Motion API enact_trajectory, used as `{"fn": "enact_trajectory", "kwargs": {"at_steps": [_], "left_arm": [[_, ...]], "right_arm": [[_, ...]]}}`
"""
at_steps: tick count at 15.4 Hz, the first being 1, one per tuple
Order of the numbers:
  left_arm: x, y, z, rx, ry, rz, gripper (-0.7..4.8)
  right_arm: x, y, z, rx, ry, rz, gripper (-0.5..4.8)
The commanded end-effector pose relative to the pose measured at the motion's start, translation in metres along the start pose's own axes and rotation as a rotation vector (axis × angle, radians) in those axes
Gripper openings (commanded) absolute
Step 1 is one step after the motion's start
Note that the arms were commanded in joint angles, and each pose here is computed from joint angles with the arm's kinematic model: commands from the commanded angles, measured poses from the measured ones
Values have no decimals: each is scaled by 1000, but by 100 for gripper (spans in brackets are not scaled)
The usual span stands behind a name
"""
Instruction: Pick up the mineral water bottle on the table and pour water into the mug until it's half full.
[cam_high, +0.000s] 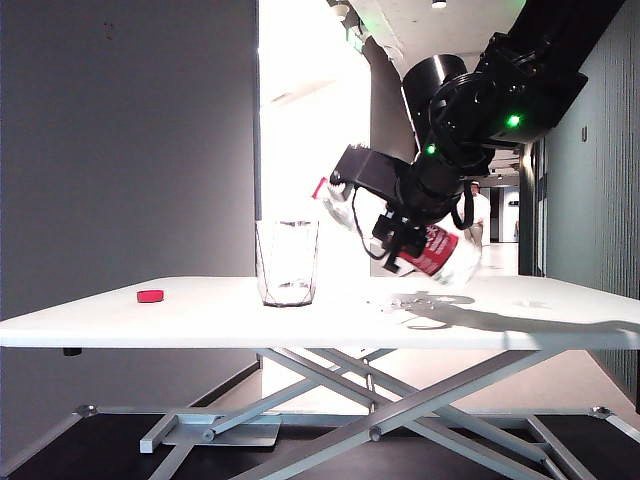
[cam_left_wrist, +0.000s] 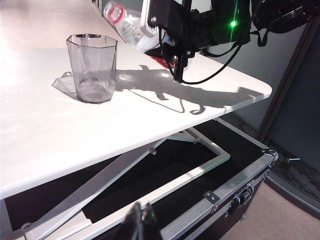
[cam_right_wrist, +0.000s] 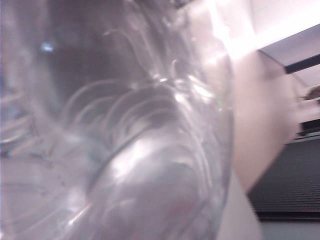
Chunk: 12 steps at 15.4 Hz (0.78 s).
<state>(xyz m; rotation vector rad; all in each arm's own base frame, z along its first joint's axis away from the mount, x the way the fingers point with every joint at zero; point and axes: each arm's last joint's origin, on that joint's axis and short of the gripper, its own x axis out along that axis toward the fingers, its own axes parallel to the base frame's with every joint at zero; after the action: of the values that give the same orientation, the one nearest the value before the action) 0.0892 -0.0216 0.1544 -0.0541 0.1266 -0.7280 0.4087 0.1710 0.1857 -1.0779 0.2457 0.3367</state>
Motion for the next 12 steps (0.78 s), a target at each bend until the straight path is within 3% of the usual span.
{"fn": "enact_trajectory", "kwargs": {"at_steps": [1, 8, 12], "left_arm": [[0, 0, 0, 3, 3, -8, -5], [0, 0, 0, 1, 5, -8, -5], [0, 0, 0, 1, 5, -8, -5]], "right_arm": [[-6, -17, 10, -65, -25, -106, 176], [-7, -18, 15, -245, 14, -167, 176], [-8, -32, 23, -288, 44, -234, 176]]}}
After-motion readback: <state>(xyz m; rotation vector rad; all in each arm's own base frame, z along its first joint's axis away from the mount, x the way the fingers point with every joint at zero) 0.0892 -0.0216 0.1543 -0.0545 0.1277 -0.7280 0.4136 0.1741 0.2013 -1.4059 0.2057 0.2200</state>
